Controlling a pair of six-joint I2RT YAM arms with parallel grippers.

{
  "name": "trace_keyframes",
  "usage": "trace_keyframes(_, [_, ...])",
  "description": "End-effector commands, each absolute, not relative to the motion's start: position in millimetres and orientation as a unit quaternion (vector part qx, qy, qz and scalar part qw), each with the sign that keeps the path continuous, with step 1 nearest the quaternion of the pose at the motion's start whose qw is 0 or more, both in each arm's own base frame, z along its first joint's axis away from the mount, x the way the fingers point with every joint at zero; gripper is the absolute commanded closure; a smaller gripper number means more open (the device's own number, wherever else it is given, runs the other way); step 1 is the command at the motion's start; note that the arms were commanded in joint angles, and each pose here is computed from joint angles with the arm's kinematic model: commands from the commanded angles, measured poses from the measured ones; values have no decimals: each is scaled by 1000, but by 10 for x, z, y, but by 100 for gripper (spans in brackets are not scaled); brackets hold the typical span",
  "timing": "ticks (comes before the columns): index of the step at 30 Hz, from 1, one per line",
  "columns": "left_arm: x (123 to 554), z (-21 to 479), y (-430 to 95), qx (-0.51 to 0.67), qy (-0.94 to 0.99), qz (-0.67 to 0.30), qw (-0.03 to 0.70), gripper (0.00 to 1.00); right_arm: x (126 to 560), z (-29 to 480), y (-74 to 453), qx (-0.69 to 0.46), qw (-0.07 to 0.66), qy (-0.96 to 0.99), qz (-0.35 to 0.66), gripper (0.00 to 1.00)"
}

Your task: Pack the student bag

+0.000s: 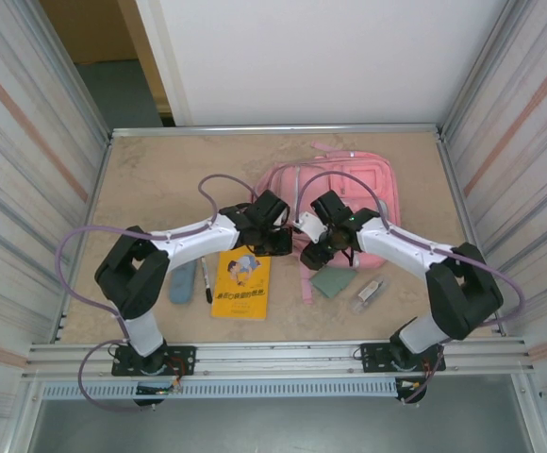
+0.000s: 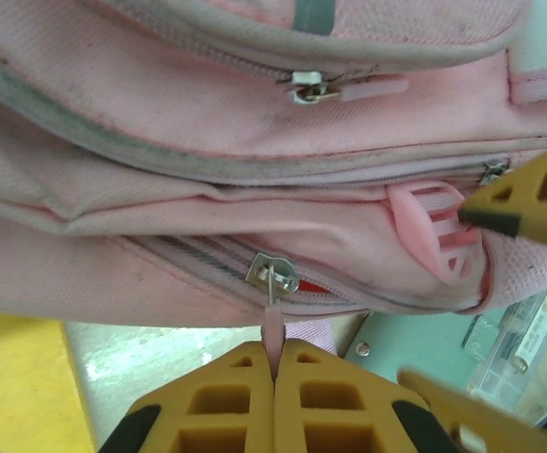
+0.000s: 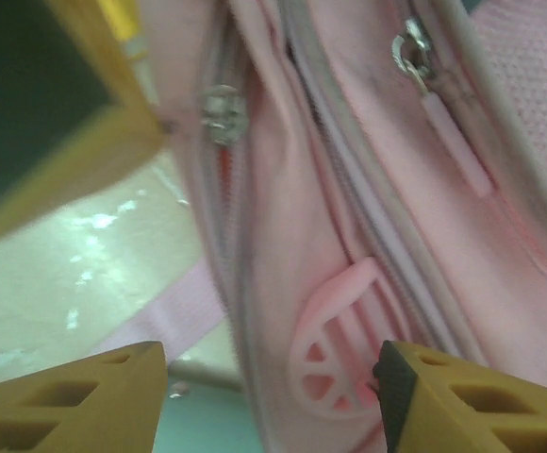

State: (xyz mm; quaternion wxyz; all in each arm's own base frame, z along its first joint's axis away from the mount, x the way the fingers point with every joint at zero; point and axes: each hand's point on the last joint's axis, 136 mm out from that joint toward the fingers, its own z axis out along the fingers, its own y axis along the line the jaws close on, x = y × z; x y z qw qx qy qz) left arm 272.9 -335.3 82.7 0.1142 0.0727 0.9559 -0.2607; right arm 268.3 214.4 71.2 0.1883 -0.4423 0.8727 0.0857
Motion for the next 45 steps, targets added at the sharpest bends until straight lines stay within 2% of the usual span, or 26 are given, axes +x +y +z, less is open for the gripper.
trace_keyframes(1, [2784,1243,-3409,103,932,-306,162,100,2831,618,2067,-474,192,859,30,46])
trace_keyframes(4, [2834,1312,-3312,104,931,-300,178,100,2805,660,2068,-502,196,842,24,72])
trace_keyframes(7, [2903,1358,-3121,87,934,-295,181,100,2832,843,2109,-512,233,826,24,97])
trace_keyframes(8, [2943,1377,-3024,79,935,-292,188,100,2851,915,2119,-516,248,820,24,100])
trace_keyframes(14, [3167,1453,-2456,45,933,-268,235,100,2929,1294,2143,-560,331,760,-2,100])
trace_keyframes(18, [3139,1585,-2400,75,925,-278,249,100,2945,1487,2182,-618,359,699,-33,100])
trace_keyframes(22, [3125,1632,-2269,68,926,-256,268,100,2958,1454,2089,-677,361,637,-67,100])
trace_keyframes(29, [3027,1471,-2404,61,925,-282,247,100,3480,1555,1724,-651,411,633,-82,100])
trace_keyframes(30, [3000,1480,-2464,65,923,-286,250,100,3521,1560,1690,-644,413,639,-81,94])
trace_keyframes(31, [2977,1485,-2527,71,921,-286,254,100,3513,1583,1698,-639,413,645,-70,80])
trace_keyframes(35, [2959,1542,-2745,77,916,-307,247,100,3059,1665,1987,-654,402,640,31,45])
trace_keyframes(37, [2965,1616,-2852,72,909,-330,244,100,2822,1732,2185,-666,398,626,73,42])
trace_keyframes(41, [2982,1737,-3021,75,899,-352,248,100,2612,1905,2543,-645,452,597,150,36])
trace_keyframes(45, [2975,1857,-3149,86,893,-369,243,100,2776,1785,2604,-624,454,620,141,30])
